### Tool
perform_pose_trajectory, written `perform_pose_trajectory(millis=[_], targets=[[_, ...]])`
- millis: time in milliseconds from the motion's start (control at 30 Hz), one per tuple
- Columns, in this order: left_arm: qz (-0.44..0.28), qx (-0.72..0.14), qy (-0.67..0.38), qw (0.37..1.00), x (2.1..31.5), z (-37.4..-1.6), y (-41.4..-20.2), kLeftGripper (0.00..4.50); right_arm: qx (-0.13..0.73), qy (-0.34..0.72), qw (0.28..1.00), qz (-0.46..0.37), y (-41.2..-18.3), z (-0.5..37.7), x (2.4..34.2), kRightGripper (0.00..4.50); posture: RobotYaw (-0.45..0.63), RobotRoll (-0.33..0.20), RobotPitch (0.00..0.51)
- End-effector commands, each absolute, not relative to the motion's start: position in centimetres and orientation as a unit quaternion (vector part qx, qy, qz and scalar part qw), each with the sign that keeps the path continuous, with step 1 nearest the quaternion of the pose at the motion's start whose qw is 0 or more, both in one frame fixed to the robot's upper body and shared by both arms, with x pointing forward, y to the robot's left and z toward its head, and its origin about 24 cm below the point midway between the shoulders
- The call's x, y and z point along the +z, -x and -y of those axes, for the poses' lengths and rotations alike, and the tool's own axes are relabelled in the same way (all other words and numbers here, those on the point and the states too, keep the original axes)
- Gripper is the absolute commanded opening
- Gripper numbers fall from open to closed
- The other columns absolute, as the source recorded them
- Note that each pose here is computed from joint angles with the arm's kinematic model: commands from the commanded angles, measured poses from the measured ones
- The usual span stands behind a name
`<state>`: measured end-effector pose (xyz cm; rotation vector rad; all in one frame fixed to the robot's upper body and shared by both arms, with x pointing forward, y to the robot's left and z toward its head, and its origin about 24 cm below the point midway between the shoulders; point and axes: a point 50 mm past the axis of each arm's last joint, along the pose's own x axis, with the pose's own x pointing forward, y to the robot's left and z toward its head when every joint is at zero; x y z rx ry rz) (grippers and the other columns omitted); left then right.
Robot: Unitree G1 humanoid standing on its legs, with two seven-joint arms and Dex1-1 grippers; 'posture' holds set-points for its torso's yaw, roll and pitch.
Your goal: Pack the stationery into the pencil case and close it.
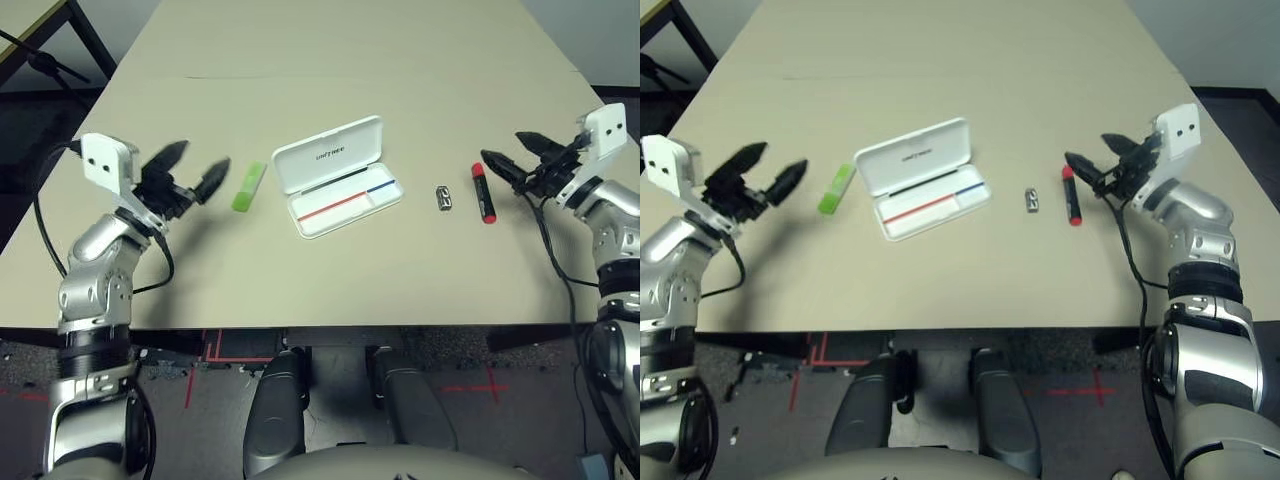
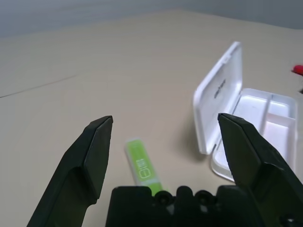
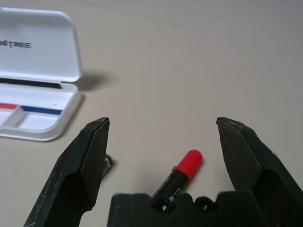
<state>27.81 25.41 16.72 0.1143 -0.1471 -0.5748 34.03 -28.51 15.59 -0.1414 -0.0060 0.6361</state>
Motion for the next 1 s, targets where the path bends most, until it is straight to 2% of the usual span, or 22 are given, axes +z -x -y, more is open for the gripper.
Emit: perform_pose_trajectory(millis=[33,100,267,467,1000], targets=[[0.052,-0.307,-0.059,0.948,16.5,-25.1,-27.2,4.47,0.351,0.078,0.933,-0.017,-33.6,28.0,15.4,4.5,-0.04,0.0,0.192],[0.044,-0.322,-0.066,0.943,16.7,-25.1,-26.7,4.47,0.364,0.077,0.928,-0.024,-33.5,27.7,15.3,4.5,0.01,0.0,0.187],[0.005,-0.38,-0.086,0.921,17.3,-24.8,-25.1,4.47,0.382,0.079,0.92,-0.04,-33.6,27.3,15.0,4.5,0.03,0.0,0.185],[-0.043,-0.455,-0.106,0.883,17.3,-22.4,-24.0,4.47,0.411,0.084,0.906,-0.061,-33.8,27.0,14.9,4.5,0.07,0.0,0.186],[-0.095,-0.521,-0.172,0.831,15.2,-16.3,-28.1,4.47,0.443,0.095,0.888,-0.086,-33.5,26.6,14.6,4.5,0.05,0.0,0.19]])
